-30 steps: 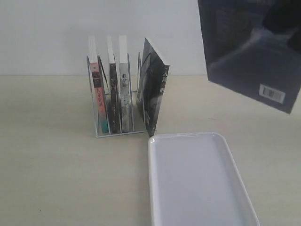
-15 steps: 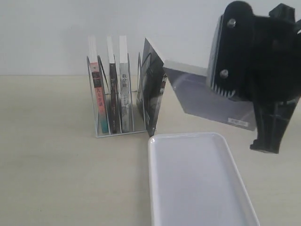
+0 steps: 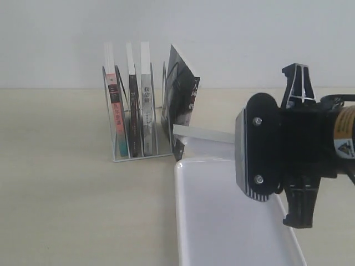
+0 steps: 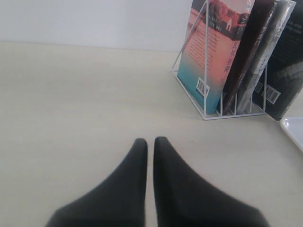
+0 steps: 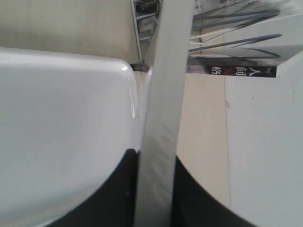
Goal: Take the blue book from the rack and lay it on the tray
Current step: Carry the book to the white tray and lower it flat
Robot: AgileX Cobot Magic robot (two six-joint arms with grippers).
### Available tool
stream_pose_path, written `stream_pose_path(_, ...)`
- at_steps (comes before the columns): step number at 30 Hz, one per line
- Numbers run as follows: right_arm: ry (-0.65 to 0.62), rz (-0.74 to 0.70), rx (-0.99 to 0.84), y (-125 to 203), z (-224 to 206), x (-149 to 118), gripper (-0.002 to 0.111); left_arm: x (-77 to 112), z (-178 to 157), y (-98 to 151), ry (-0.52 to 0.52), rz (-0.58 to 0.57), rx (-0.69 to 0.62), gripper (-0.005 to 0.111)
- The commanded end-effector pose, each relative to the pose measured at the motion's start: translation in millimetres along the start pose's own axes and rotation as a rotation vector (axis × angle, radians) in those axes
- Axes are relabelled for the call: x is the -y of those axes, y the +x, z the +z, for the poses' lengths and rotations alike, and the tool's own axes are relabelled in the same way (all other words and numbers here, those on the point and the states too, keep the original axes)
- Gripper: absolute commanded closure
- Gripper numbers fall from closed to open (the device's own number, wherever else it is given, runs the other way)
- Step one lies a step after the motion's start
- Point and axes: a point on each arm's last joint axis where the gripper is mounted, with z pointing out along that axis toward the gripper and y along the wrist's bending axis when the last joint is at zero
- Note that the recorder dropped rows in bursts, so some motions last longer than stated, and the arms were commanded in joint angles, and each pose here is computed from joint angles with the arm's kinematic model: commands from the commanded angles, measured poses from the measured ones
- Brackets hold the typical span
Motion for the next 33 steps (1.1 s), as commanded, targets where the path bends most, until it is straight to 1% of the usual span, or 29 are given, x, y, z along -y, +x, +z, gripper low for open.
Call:
stream_pose_path(1, 0.047, -0.073, 0.06, -1, 3, -4, 0.108, 0.0, -1, -2, -0.002, -0.002, 0.012, 0.103)
stream_pose_path(6, -0.044, -0.123, 0.03, 1, 35, -20, 0.108, 0.0, -1, -2, -0.002, -0.002, 0.012, 0.103)
stream_pose_path(14, -0.082, -0.177, 0.038, 0, 57, -28, 0.108, 0.0, -1, -2, -0.002, -0.002, 0.012, 0.103)
stream_pose_path(20, -0.087, -0.148, -0.004, 11, 61, -25, 0.108, 0.0, -1, -2, -0.002, -0.002, 0.012, 0.103)
stream_pose_path(29, -0.124, -0.15, -0.054, 16, 61, -28, 0.108, 0.0, -1, -2, -0.002, -0.002, 0.012, 0.103)
stream_pose_path(31, -0.134, -0.15, -0.068, 18, 61, -28, 0.102, 0.0, -1, -2, -0.002, -0.002, 0.012, 0.103)
stream_pose_path(33, -0.136, -0.151, -0.07, 18, 61, -28, 0.091, 0.0, -1, -2, -0.002, -0.002, 0.012, 0.103)
